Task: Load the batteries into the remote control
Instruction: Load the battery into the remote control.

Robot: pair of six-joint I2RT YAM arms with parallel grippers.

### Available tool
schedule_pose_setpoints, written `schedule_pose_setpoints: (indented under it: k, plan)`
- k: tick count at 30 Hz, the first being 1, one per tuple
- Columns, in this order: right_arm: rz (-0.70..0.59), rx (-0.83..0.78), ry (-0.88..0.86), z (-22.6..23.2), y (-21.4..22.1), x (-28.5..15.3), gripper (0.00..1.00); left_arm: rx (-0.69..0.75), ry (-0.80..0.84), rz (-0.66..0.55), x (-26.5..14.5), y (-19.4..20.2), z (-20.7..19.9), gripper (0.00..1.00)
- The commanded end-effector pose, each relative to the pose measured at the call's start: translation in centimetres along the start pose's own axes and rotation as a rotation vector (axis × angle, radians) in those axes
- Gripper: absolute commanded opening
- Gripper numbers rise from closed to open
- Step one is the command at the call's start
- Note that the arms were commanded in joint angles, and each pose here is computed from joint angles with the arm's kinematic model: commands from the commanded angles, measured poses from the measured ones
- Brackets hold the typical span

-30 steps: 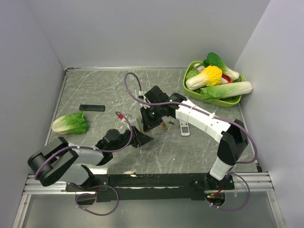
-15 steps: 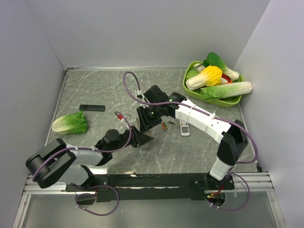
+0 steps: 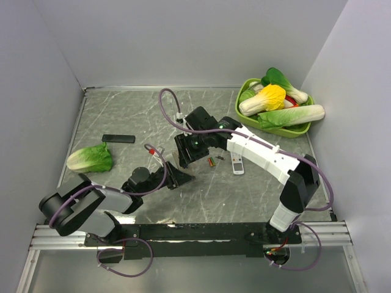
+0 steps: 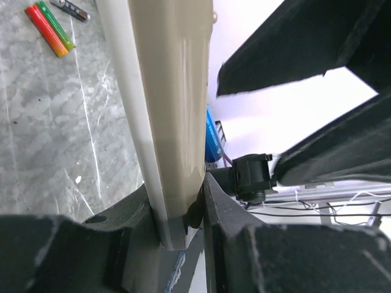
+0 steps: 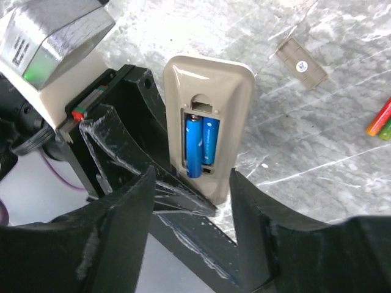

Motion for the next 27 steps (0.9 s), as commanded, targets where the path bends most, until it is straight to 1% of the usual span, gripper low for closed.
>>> schedule_pose_setpoints:
  k: [1,3,5,6,8,9,10,11,12,13,14,15,17,18,20,22,25,26,27]
  plan:
    - [-0.139,-0.126,-0.091,2.0,-1.4,-4.7,0.62,0.003,0.132,-0.040,-0.4,-1.2,-2.4,0.01]
    - [-0.183,-0.213,-0.152,2.6,-1.3,-5.9,0.64,0.001,0.142,-0.034,-0.5,-1.1,-2.5,0.01]
    - [-0.199,-0.276,-0.187,2.6,-0.6,-6.8,0.63,0.003,0.147,-0.031,-0.6,-1.1,-2.6,0.01]
    - [-0.207,-0.343,-0.191,2.3,-0.5,-6.9,0.63,0.007,0.156,-0.031,-0.8,-1.2,-2.9,0.01]
    - [-0.238,-0.406,-0.219,2.1,0.1,-7.0,0.63,0.014,0.150,-0.020,-0.9,-1.1,-2.9,0.01]
    - [-0.257,-0.479,-0.224,1.8,0.1,-7.1,0.63,0.022,0.159,-0.023,-1.0,-1.2,-3.2,0.01]
    - [-0.313,-0.530,-0.248,2.1,-0.1,-7.8,0.63,0.031,0.157,-0.019,-1.1,-1.2,-3.3,0.01]
    - [-0.299,-0.607,-0.260,1.5,0.8,-7.0,0.62,0.029,0.140,-0.006,-1.0,-1.1,-3.1,0.01]
    - [-0.311,-0.652,-0.276,1.3,1.1,-6.9,0.62,0.038,0.147,-0.008,-1.2,-1.3,-3.5,0.02]
    - [-0.354,-0.709,-0.301,1.2,1.4,-6.8,0.61,0.051,0.147,-0.007,-1.1,-1.4,-3.6,0.02]
    - [-0.377,-0.798,-0.316,1.1,1.6,-6.7,0.58,0.050,0.129,0.006,-1.2,-1.2,-3.4,0.02]
    - [-0.387,-0.875,-0.373,1.6,2.2,-6.8,0.57,0.066,0.137,-0.001,-1.3,-1.5,-3.7,0.02]
    - [-0.463,-0.993,-0.398,1.5,2.5,-6.7,0.57,0.083,0.136,-0.001,-1.3,-1.8,-4.1,0.02]
    - [-0.479,-1.031,-0.441,1.9,2.9,-6.8,0.56,0.092,0.121,0.008,-1.4,-1.7,-4.0,0.02]
    - [-0.532,-1.089,-0.461,2.2,2.8,-7.1,0.56,0.109,0.117,0.007,-1.3,-2.2,-4.3,0.02]
    - [-0.559,-1.117,-0.500,2.8,3.0,-7.6,0.56,0.111,0.109,0.015,-1.3,-2.1,-4.3,0.02]
    - [-0.607,-1.158,-0.510,3.1,2.6,-7.7,0.56,0.112,0.116,0.021,-1.4,-2.1,-4.5,0.02]
    - [-0.622,-1.207,-0.505,3.2,2.5,-7.6,0.56,0.113,0.123,0.021,-1.4,-2.1,-4.7,0.02]
    - [-0.631,-1.224,-0.503,3.2,2.5,-7.6,0.56,0.109,0.126,0.021,-1.5,-2.1,-4.8,0.02]
Point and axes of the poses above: each gripper's point midway between its finger pads, its own x axis out along the fingers, its own z axis along the line the jaws close on, y = z × x, the point moved 3 cm from there along -x, back along the fingers, and after that the axes turned 13 degrees about x, right-handed, at the moved point
